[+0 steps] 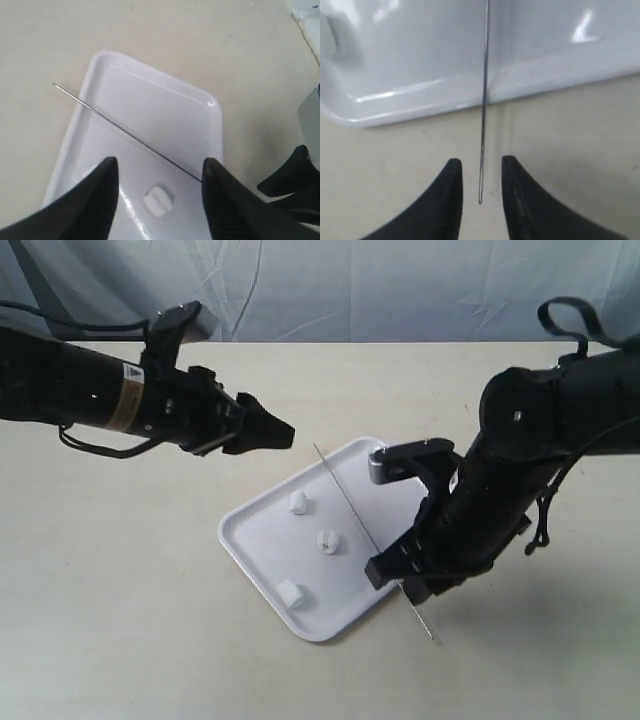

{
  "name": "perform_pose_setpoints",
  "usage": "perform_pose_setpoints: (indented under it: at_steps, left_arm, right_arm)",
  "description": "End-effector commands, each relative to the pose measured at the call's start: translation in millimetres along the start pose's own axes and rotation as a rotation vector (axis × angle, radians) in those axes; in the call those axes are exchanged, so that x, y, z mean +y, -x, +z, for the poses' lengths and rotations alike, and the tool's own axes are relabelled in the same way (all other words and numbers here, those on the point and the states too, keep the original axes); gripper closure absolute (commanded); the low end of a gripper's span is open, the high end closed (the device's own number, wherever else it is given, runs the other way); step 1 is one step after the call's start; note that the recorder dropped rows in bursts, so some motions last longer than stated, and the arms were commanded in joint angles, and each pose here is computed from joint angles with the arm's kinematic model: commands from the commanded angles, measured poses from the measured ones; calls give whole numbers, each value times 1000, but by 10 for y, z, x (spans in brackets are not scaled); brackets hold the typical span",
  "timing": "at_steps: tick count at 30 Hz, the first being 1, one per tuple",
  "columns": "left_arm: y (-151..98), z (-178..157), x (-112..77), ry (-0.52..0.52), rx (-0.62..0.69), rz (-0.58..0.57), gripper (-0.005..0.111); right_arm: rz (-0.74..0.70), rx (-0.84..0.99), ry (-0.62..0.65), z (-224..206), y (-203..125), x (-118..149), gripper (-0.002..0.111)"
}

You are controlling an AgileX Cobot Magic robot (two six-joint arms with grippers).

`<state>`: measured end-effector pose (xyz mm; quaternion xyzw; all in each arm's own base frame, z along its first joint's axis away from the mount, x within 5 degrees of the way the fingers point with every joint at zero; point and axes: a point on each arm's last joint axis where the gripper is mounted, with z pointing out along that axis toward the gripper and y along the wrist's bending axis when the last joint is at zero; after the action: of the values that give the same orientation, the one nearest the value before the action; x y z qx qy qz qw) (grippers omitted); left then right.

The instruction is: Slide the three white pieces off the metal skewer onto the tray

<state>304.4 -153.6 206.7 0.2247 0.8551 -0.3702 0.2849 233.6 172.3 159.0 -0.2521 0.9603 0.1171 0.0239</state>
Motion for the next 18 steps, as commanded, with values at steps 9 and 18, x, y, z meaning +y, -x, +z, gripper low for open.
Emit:
perform_pose_setpoints:
  at_steps: [9, 18]
  left_arm:
    - [307, -1270, -230, 24, -304, 109, 58]
    - [-406, -2446, -1025, 406, -986, 418, 58]
  right_arm:
    - [-99, -581, -49, -1537, 40, 119, 82]
    - [42, -1530, -282, -2474, -1345, -131, 109]
